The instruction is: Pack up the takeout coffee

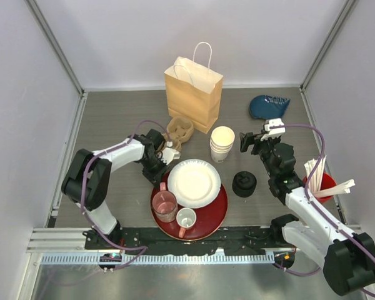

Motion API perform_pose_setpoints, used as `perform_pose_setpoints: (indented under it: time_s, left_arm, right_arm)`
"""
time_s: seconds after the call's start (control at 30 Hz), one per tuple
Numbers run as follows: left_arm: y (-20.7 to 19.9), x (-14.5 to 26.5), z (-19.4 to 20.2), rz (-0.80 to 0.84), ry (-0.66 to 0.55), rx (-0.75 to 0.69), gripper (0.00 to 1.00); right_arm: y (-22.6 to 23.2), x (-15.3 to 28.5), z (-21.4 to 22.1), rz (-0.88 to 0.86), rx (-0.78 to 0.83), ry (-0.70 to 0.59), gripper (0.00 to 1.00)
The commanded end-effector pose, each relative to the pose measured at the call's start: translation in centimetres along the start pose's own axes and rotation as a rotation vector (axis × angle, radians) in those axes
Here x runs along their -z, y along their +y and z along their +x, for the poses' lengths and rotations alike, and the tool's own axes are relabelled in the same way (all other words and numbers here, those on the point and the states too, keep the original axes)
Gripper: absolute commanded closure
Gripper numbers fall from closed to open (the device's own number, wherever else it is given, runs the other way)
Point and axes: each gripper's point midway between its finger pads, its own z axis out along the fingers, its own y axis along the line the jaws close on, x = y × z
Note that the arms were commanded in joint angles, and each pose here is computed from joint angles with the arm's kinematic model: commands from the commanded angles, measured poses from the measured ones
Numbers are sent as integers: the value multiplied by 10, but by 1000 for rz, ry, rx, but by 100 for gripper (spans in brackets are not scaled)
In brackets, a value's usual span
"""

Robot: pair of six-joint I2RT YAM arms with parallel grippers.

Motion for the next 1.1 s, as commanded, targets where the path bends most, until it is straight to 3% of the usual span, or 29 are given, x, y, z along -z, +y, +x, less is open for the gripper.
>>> perform_pose_setpoints:
  time_s: [0.0, 0.13, 0.37, 0.83, 1.07]
  left_arm:
    - [5, 2, 28, -47, 69, -82, 100]
    - [18, 9, 41, -109, 95, -108, 100]
    - [68, 33, 53, -204, 84, -3, 100]
    - [120, 70, 96, -415, 113, -94, 100]
    - [136, 93, 79, -472, 58, -108, 100]
  right_arm:
    - [-1, 1, -29, 10, 1, -91, 12]
    - [-1, 2, -33, 13, 0, -100, 12]
    - [0, 4, -34, 5, -2, -109, 12]
    - [4, 7, -37, -18, -4, -142, 11]
    - [4, 8, -41, -20, -4, -156, 12]
